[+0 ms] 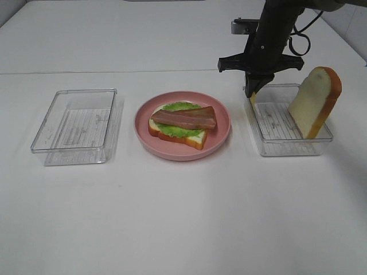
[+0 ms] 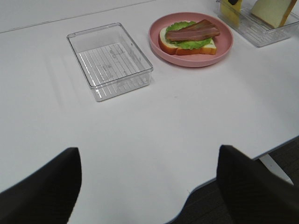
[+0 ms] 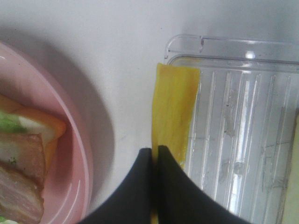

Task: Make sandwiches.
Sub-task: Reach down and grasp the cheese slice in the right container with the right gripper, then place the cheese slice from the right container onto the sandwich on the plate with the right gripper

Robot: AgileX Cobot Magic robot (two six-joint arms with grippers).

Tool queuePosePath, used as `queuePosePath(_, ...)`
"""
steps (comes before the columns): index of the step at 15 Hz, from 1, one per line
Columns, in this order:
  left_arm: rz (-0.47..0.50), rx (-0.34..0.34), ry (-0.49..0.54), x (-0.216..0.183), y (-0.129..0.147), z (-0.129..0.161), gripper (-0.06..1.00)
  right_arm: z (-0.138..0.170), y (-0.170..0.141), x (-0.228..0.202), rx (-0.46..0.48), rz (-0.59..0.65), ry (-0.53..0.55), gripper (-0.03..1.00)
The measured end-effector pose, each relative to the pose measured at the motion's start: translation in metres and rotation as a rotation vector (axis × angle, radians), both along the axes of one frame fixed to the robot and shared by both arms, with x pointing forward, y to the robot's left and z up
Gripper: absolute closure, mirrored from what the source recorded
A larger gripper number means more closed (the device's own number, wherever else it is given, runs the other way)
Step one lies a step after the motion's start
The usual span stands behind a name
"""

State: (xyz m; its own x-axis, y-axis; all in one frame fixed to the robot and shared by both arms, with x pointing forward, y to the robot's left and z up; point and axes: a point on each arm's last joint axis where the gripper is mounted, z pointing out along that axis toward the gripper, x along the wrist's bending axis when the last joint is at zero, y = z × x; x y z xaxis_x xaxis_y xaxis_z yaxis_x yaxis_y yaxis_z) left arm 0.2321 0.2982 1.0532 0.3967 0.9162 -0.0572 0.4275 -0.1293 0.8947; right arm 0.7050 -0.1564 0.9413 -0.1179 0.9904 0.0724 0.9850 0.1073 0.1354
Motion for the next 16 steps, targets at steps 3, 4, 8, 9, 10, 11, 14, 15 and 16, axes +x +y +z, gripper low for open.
queuePosePath(3, 0.000, 0.000, 0.000, 0.000, 0.000, 0.000, 0.19, 0.015, 0.000, -0.002, 0.008, 0.000, -0.028, 0.97)
queuePosePath(4, 0.000, 0.000, 0.000, 0.000, 0.000, 0.000, 0.19, 0.029, -0.001, -0.003, 0.018, 0.000, -0.056, 0.97)
queuePosePath(8, 0.000, 0.000, 0.000, 0.000, 0.000, 0.000, 0.19, 0.085, 0.005, -0.018, 0.157, 0.011, -0.128, 0.97)
queuePosePath(9, 0.000, 0.000, 0.000, 0.000, 0.000, 0.000, 0.19, 0.091, 0.010, -0.021, 0.215, 0.028, -0.118, 0.97)
queuePosePath(10, 0.000, 0.000, 0.000, 0.000, 0.000, 0.000, 0.19, 0.093, 0.014, -0.023, 0.265, 0.040, -0.105, 0.97)
queuePosePath(11, 0.000, 0.000, 0.000, 0.000, 0.000, 0.000, 0.19, 0.095, 0.019, -0.025, 0.309, 0.053, -0.096, 0.97)
queuePosePath(14, 0.000, 0.000, 0.000, 0.000, 0.000, 0.000, 0.19, 0.097, 0.040, -0.033, 0.364, 0.124, -0.083, 0.97)
queuePosePath(15, 0.000, 0.000, 0.000, 0.000, 0.000, 0.000, 0.19, 0.097, 0.052, -0.038, 0.368, 0.152, -0.078, 0.97)
queuePosePath(16, 0.000, 0.000, 0.000, 0.000, 0.000, 0.000, 0.19, 0.097, 0.073, -0.048, 0.372, 0.205, -0.074, 0.97)
